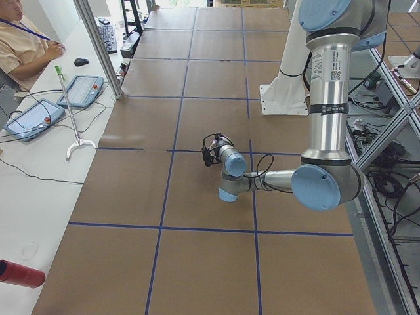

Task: Flip mug
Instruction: 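Lift the white mug with the left gripper off the table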

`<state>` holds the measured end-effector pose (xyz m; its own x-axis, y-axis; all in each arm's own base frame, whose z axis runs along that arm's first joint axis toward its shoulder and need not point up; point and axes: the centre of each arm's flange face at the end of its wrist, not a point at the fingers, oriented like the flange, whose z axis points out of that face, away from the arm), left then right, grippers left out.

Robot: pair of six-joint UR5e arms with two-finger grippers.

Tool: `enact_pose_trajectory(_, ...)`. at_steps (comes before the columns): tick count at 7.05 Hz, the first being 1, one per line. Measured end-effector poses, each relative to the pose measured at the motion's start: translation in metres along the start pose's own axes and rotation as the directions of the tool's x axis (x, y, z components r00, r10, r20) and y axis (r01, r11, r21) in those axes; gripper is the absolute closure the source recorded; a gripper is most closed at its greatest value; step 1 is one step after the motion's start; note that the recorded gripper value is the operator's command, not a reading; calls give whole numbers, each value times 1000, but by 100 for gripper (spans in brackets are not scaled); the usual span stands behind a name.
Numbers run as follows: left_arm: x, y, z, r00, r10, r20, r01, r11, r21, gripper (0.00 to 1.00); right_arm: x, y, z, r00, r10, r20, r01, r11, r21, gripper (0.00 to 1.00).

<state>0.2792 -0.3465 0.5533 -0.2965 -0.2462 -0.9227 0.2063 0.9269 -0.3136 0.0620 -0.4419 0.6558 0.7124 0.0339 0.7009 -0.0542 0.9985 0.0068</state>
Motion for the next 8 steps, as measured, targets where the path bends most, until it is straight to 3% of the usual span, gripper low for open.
enact_pose_trajectory(3, 40, 3, -9, 980, -146, -137, 161, 982, 104, 100, 0, 0, 0, 1000, 0, 0, 0, 1000, 0, 0)
enact_pose_trajectory(4, 50, 3, -7, 978, -155, -142, 174, 976, 130, 100, 0, 0, 0, 1000, 0, 0, 0, 1000, 0, 0)
enact_pose_trajectory(6, 84, 5, 24, 980, -183, -77, 194, 963, 186, 100, 0, 0, 0, 1000, -1, 0, 1, 1000, 1, 0)
enact_pose_trajectory(8, 139, -1, 100, 975, -220, 10, 211, 946, 246, 100, 0, 0, 0, 1000, -1, 0, 1, 1000, 1, 0)
